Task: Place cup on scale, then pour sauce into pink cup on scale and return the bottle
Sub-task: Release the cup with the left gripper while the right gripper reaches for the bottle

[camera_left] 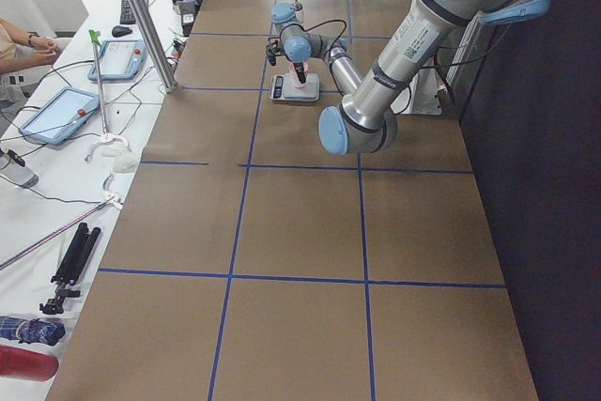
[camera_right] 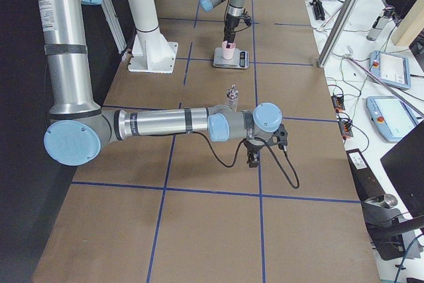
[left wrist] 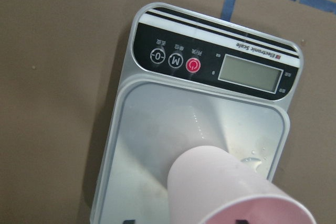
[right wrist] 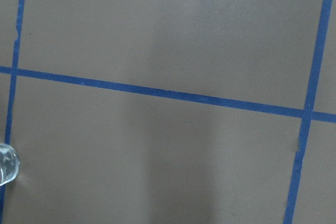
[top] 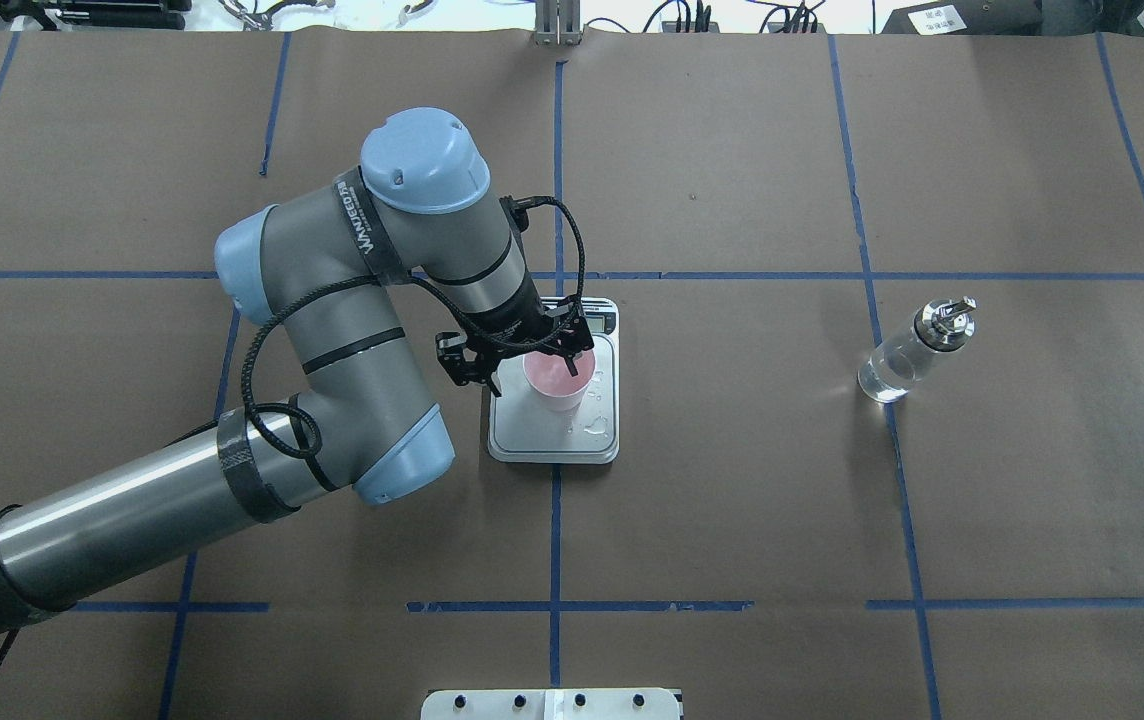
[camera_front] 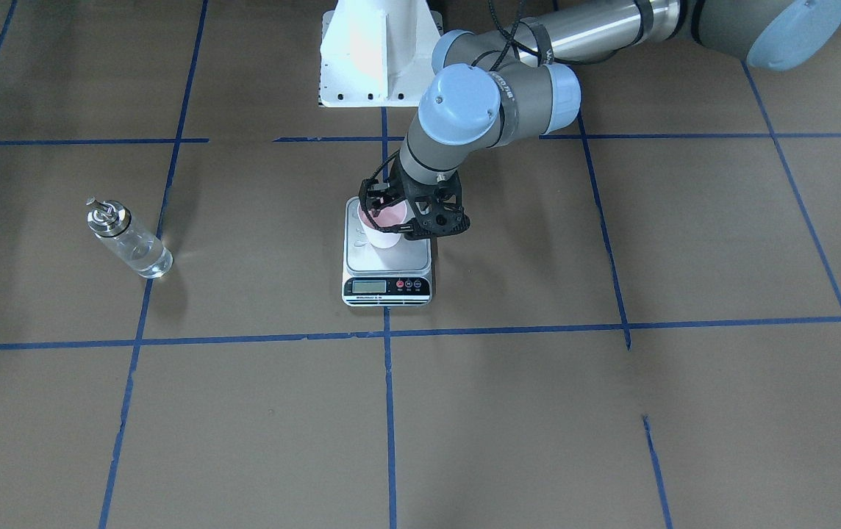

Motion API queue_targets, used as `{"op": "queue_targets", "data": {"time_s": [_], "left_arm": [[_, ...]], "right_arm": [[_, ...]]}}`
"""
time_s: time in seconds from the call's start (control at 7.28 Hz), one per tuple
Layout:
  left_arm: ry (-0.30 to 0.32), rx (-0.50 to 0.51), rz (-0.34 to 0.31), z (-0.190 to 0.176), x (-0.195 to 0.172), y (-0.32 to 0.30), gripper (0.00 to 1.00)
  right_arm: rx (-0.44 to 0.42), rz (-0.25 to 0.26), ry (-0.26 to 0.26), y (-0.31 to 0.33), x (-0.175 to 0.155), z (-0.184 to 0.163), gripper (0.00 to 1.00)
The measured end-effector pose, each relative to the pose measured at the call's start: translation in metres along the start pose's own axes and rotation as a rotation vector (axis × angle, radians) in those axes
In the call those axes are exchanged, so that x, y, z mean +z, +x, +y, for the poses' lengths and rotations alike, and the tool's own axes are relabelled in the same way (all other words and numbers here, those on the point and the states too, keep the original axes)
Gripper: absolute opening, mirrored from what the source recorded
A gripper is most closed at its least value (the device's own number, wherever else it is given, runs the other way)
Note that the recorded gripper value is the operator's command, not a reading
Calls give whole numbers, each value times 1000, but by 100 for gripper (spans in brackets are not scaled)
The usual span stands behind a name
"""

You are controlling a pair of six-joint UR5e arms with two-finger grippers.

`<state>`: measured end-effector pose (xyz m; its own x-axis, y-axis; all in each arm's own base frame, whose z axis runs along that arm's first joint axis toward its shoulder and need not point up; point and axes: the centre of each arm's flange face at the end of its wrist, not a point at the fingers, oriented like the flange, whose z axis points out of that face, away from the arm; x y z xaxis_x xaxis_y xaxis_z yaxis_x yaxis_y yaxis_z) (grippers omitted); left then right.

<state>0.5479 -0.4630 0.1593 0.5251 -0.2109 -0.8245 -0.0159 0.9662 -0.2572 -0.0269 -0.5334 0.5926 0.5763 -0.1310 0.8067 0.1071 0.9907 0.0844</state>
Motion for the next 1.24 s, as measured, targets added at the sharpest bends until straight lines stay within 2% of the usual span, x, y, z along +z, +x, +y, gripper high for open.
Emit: {"op": "queue_targets", "data": {"time_s": [0.27,0.41,0.69,0.82,0.96,1.24], "left_arm": [[25,9,25,23,-46,-36,98],[52,15,49,31,-79,-55,99],[115,40,93,30,-128,-79,100],[164,45,115,20,-150,-84,100],[218,46,132,10,-167,-90,100],[301,39,134,-5,-177,-97,100]], "right_arm": [[-8,-8,2,-33,0,-1,100],[16,-15,9,-60,-4,5,100],[40,-43,38,-124,-16,41,100],[40,-63,59,-156,-10,60,100],[54,-81,91,-185,8,75,100],[71,-99,175,-238,68,114,100]]}}
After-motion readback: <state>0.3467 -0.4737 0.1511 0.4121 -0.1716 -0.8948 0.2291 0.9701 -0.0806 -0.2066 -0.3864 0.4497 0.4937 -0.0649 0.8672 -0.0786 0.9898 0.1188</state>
